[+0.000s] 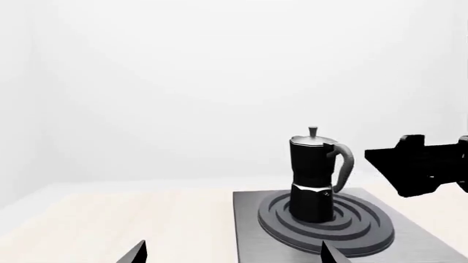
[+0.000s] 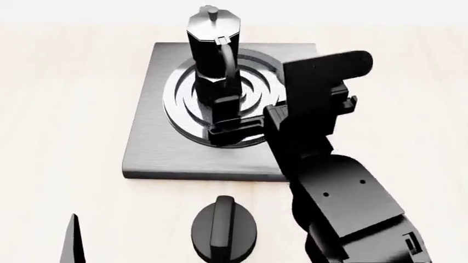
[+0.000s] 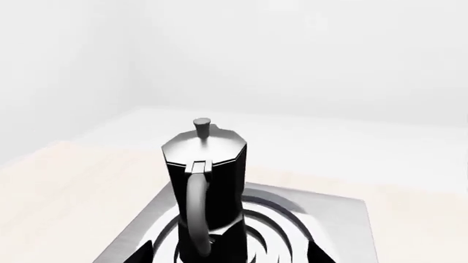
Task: Put both moka pots on the stove.
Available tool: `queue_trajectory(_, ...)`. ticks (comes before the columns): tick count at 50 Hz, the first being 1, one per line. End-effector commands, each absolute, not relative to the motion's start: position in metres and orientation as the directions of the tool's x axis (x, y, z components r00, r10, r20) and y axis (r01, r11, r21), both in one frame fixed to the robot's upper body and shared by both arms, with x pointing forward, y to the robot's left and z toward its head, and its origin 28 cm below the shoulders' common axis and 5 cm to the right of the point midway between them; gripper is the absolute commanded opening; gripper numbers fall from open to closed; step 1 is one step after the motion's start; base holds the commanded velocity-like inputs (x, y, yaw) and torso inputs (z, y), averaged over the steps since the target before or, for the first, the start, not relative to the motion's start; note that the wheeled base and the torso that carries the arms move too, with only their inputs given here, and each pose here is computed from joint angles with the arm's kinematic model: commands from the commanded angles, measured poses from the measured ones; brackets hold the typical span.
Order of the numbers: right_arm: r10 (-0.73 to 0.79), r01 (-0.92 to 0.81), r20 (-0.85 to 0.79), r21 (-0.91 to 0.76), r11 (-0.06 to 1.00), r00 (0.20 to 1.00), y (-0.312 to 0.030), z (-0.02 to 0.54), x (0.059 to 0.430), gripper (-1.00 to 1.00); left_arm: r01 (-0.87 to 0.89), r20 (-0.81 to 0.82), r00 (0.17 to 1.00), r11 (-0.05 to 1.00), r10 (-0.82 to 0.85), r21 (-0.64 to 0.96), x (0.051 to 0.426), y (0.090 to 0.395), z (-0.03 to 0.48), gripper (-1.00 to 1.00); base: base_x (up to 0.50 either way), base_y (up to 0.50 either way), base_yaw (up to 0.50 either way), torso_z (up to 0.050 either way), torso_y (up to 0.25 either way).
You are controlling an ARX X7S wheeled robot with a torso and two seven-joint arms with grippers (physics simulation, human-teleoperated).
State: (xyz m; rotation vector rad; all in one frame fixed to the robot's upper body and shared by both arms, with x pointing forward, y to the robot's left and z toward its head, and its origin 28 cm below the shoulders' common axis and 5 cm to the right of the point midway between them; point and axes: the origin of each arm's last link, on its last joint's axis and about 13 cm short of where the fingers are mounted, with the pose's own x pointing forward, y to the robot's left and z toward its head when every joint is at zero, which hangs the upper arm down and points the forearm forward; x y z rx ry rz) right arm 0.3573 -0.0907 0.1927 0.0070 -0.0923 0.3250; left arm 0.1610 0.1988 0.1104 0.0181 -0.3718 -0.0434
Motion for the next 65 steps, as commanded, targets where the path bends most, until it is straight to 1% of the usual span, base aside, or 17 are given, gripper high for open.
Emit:
queue_trajectory(1,0.366,-0.364,0.125,-0.044,0.93,0.922,-0.116,0.207,0.285,1.0,0.046,0.361,0.931,0.999,-0.053,0.029,0.161,0.197,0.11,1.0,0.0,0.0,0.0,0.0,0.0)
queue_trajectory(8,0.367,-0.366,0.117,-0.028,0.93,0.923,-0.131,0.21,0.264,1.0,0.044,0.361,0.931,0.999,-0.052,0.031,0.161,0.197,0.11,1.0,0.0,0.0,0.0,0.0,0.0)
queue_trajectory(13,0.335,-0.33,0.141,-0.062,0.942,0.932,-0.147,0.214,0.252,1.0,0.046,0.362,0.931,0.998,-0.055,0.031,0.161,0.197,0.111,1.0,0.0,0.0,0.0,0.0,0.0)
queue_trajectory(21,0.098,-0.045,0.272,-0.194,0.98,0.957,-0.19,0.228,0.248,1.0,0.048,0.364,0.93,0.998,-0.056,0.03,0.16,0.196,0.111,1.0,0.0,0.0,0.0,0.0,0.0)
queue_trajectory(22,0.062,-0.011,0.262,-0.193,0.981,0.963,-0.197,0.229,0.249,1.0,0.048,0.365,0.93,0.998,-0.056,0.031,0.16,0.196,0.111,1.0,0.0,0.0,0.0,0.0,0.0)
queue_trajectory(23,0.086,-0.047,0.368,-0.113,0.992,0.926,-0.204,0.229,0.247,1.0,0.049,0.365,0.929,0.998,-0.056,0.029,0.16,0.196,0.111,1.0,0.0,0.0,0.0,0.0,0.0)
queue_trajectory(24,0.089,-0.004,0.367,-0.227,0.974,0.926,-0.209,0.229,0.246,1.0,0.05,0.364,0.93,0.998,-0.057,0.029,0.16,0.196,0.111,1.0,0.0,0.0,0.0,0.0,0.0)
queue_trajectory(25,0.048,0.023,0.317,-0.217,0.976,0.947,-0.213,0.229,0.245,1.0,0.049,0.365,0.929,0.998,-0.057,0.03,0.16,0.195,0.111,1.0,0.0,0.0,0.0,0.0,0.0)
queue_trajectory(28,0.014,0.032,0.279,-0.161,0.986,0.96,-0.229,0.236,0.236,1.0,0.048,0.367,0.929,0.998,-0.055,0.028,0.16,0.196,0.111,1.0,0.0,0.0,0.0,0.0,0.0)
queue_trajectory(31,-0.07,0.122,0.262,-0.188,0.975,0.963,-0.248,0.238,0.233,1.0,0.047,0.37,0.928,0.999,-0.054,0.027,0.16,0.196,0.112,1.0,0.0,0.0,0.0,0.0,0.0)
queue_trajectory(32,-0.05,0.099,0.255,-0.182,0.978,0.966,-0.25,0.238,0.231,1.0,0.047,0.37,0.927,0.999,-0.053,0.026,0.16,0.197,0.112,1.0,0.0,0.0,0.0,0.0,0.0)
queue_trajectory(34,-0.091,0.144,0.24,-0.216,0.966,0.967,-0.261,0.235,0.229,1.0,0.047,0.369,0.928,0.999,-0.052,0.025,0.16,0.197,0.112,1.0,0.0,0.0,0.0,0.0,0.0)
queue_trajectory(37,-0.11,0.145,0.209,-0.159,0.977,0.972,-0.275,0.235,0.225,1.0,0.048,0.369,0.928,0.999,-0.054,0.026,0.16,0.197,0.112,1.0,0.0,0.0,0.0,0.0,0.0)
queue_trajectory(41,-0.153,0.183,0.176,-0.172,0.968,0.972,-0.292,0.238,0.221,1.0,0.047,0.371,0.927,0.999,-0.052,0.023,0.159,0.197,0.113,1.0,0.0,0.0,0.0,0.0,0.0)
queue_trajectory(54,-0.225,0.217,0.003,-0.266,0.939,0.974,-0.334,0.255,0.224,1.0,0.045,0.373,0.926,0.999,-0.049,0.021,0.158,0.198,0.114,1.0,0.0,0.0,0.0,0.0,0.0)
queue_trajectory(60,-0.257,0.23,-0.072,-0.271,0.935,0.964,-0.352,0.266,0.232,1.0,0.045,0.373,0.926,0.999,-0.048,0.018,0.159,0.198,0.113,1.0,0.0,0.0,0.0,0.0,0.0)
queue_trajectory(65,-0.278,0.243,-0.114,-0.251,0.937,0.954,-0.354,0.275,0.231,1.0,0.044,0.37,0.928,0.999,-0.048,0.018,0.159,0.198,0.112,1.0,0.0,0.0,0.0,0.0,0.0)
